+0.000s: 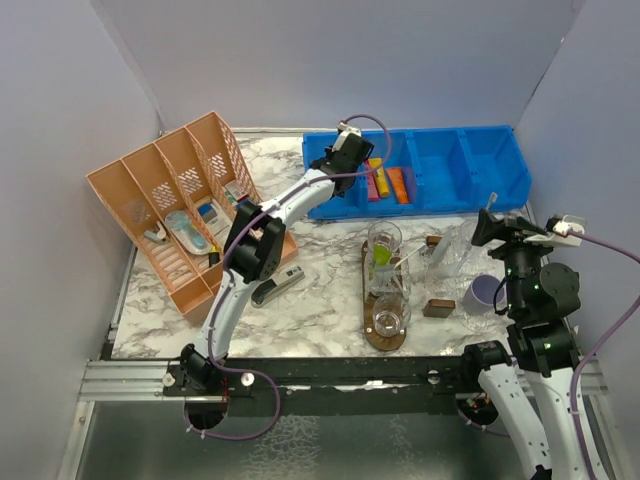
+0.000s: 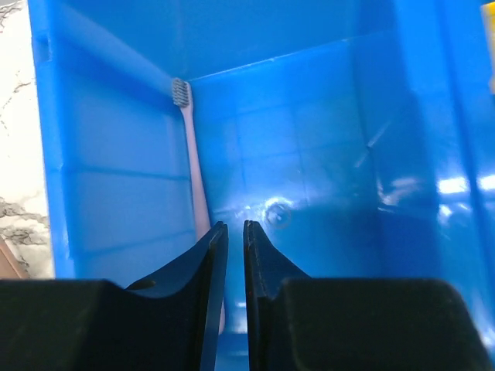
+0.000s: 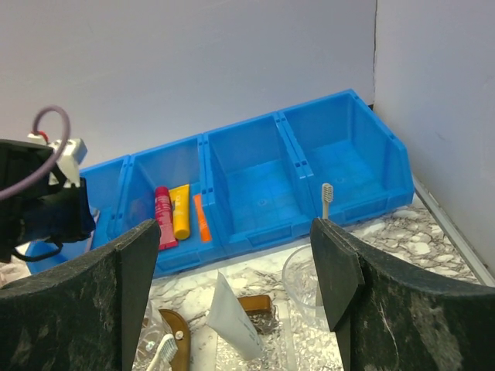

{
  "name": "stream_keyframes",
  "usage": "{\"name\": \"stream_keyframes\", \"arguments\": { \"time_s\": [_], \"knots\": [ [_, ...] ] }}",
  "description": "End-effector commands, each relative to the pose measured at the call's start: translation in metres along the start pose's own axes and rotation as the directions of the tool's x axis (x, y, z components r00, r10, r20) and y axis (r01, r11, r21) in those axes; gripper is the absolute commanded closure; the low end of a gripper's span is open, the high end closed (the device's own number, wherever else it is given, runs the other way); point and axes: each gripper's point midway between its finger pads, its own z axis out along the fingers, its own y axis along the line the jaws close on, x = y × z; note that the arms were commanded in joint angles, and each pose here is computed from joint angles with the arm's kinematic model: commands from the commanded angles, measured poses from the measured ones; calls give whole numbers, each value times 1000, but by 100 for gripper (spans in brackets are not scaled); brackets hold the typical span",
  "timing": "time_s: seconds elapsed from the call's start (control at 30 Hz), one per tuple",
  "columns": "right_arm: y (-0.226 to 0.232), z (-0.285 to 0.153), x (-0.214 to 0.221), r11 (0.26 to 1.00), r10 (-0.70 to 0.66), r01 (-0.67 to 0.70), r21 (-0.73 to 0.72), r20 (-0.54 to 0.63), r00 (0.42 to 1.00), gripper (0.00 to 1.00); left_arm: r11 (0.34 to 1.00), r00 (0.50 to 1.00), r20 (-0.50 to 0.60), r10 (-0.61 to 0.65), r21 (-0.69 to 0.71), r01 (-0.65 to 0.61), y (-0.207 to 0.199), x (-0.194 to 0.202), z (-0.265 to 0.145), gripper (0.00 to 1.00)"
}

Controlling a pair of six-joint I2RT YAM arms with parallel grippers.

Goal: Prepare toiletry sets of a toothbrush and toothpaste on the tray
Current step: Place the toothbrush in the cup, then adjust the storage box at the center of the board.

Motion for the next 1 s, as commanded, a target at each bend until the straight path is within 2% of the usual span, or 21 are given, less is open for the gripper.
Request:
{"name": "stream_keyframes", "arguments": {
  "time_s": [0.0,0.2,0.73,0.97],
  "knots": [
    [-3,-2,3,1000,3,-3,17,1,1000,22,976,995,-15,94,-194,-95,28,3,16,86],
    [-1,-3,4,1000,3,-3,8,-5,1000,22,929,981,-34,190,-316,-191,45,6,31,100],
    [-1,-4,2,1000,11,-11,6,12,1000,22,920,972,-94,217,-314,-236,45,36,60,100],
    [-1,-4,2,1000,11,-11,7,12,1000,23,892,952,-139,271,-335,-303,50,51,69,100]
  ]
}}
